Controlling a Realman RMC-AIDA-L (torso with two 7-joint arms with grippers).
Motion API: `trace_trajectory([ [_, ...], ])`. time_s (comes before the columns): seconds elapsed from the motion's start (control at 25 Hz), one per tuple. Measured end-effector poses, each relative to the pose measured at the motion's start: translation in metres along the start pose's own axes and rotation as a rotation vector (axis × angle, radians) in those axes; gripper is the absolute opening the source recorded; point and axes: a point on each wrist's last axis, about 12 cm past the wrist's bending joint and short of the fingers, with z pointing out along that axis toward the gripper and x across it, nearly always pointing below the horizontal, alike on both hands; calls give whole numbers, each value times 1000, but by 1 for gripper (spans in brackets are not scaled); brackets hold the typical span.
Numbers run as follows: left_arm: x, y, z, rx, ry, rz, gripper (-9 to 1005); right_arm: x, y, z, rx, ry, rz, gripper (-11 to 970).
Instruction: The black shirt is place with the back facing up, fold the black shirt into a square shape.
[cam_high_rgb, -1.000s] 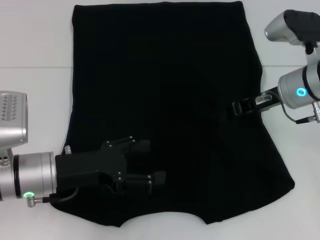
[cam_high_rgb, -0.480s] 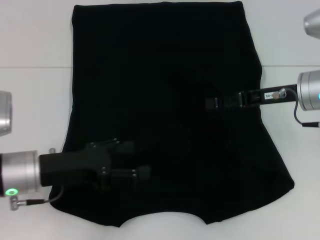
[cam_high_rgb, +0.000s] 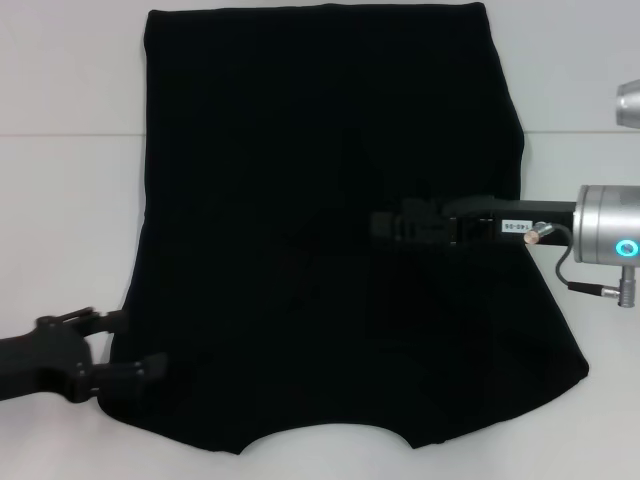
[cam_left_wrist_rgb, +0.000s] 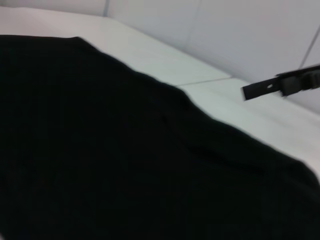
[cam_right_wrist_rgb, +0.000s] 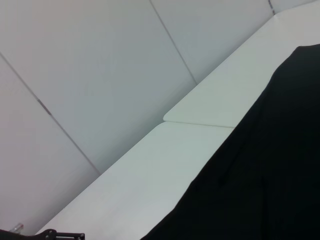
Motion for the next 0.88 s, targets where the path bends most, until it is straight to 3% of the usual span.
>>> trace_trajectory([
  [0.08,4,2,-7,-34,15,6,937,-1,1,3,-6,4,-1,907],
  [0.24,15,7,-12,-101,68,3,936,-2,3,7,-8,4,-1,842],
  [0.88,22,11,4,-141,130,-7,935,-6,5,10,-18,0,-3,821],
])
